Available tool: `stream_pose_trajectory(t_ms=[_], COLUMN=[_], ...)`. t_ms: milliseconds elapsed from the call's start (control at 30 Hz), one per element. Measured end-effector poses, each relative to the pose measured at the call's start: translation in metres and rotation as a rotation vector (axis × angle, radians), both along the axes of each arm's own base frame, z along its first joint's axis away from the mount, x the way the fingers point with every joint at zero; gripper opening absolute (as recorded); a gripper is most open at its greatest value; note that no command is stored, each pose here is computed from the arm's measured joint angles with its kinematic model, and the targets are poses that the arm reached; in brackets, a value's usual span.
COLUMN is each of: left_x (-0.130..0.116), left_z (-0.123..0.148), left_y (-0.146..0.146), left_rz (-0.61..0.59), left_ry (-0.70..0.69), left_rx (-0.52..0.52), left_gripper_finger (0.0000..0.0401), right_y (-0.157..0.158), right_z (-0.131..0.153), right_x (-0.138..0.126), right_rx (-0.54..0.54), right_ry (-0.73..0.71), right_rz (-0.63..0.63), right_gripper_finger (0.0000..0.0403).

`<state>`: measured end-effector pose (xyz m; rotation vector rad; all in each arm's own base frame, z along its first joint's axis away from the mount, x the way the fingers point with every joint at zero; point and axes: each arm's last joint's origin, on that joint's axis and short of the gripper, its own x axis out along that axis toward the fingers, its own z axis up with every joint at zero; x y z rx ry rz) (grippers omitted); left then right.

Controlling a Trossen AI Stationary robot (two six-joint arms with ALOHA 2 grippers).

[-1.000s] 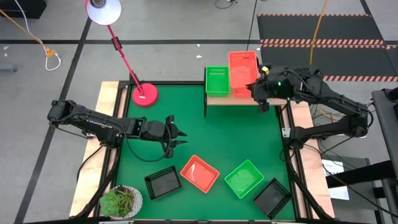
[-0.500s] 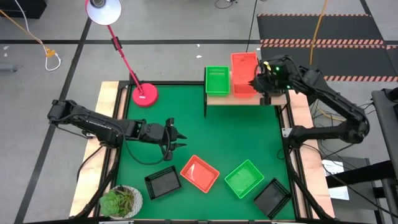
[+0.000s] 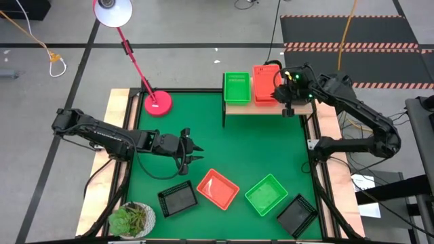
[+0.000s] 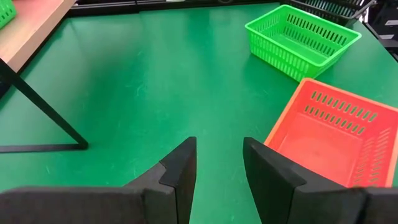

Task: Stack baskets on shelf by color
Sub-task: Stack the top orange basket on top of the orange basket on the shelf

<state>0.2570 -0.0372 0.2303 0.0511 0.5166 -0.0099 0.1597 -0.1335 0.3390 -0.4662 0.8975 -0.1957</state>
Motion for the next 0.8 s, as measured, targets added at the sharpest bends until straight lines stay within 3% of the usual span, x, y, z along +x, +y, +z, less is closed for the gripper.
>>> stream_pose_trajectory(t_ms=[667,800], left_x=[0.0000,0.0000], left_z=[0.0000,0.0000], left_y=[0.0000,0.0000], left_rz=[-0.001,0.000], left_ry=[0.000,0.000], left_rx=[0.001,0.000], left_gripper_finger=[0.0133,0.0133], right_y=[-0.0022,-0.0022], right_z=[-0.0111,-0.0111], right_x=[0.0026,0.0026], right_rx=[0.017,0.031], right_ry=[-0.017,-0.025], right_rz=[-0.024,-0.040], right_gripper_finger=[0.0025,0.0044])
